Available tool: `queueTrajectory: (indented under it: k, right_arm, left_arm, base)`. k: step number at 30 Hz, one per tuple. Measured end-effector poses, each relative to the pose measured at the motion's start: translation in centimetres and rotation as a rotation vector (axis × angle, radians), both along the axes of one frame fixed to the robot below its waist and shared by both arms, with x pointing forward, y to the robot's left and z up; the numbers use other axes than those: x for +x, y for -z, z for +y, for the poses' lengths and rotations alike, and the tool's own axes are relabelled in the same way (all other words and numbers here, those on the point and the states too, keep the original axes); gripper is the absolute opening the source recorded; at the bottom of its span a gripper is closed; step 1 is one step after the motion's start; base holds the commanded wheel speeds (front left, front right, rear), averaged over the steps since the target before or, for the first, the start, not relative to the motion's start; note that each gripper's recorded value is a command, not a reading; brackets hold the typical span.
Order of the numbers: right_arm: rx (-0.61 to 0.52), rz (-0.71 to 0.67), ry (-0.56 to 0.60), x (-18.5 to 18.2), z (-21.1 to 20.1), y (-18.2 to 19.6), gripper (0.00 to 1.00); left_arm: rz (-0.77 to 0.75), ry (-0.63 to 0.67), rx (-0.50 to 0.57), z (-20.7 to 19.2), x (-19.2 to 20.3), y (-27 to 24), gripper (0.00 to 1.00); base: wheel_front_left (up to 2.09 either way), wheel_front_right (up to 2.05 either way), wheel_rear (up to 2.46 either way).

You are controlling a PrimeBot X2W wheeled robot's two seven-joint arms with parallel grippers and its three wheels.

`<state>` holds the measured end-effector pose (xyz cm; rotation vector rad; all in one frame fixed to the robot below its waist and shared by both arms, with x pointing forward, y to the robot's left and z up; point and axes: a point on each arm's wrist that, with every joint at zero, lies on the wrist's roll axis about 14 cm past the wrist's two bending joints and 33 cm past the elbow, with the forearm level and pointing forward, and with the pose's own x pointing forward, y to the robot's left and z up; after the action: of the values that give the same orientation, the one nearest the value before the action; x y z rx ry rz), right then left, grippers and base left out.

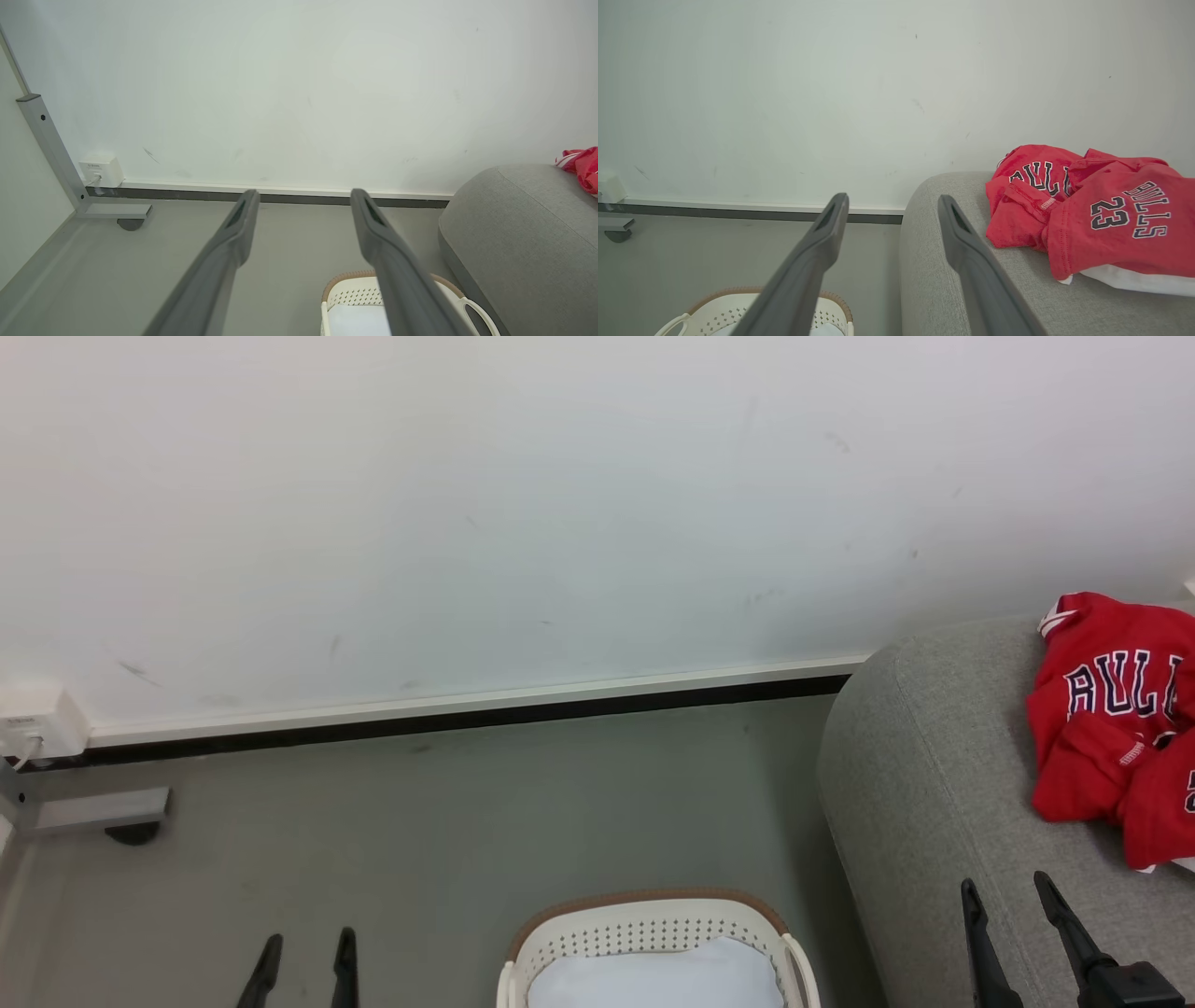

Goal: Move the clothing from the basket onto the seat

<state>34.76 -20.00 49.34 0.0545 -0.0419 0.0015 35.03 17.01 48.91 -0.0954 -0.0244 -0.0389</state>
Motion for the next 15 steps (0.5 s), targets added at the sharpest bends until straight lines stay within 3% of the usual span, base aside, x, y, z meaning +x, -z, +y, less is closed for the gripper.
queueTrajectory:
  k: [15]
  right_arm:
    - [0.013,0.01,-0.017,0.51,0.57,0.3,1.0]
  left_arm:
    - [0.008,-0.021,-0.001,0.86,-0.47,0.41,1.0]
  base:
    - [0.0,0.0,0.0]
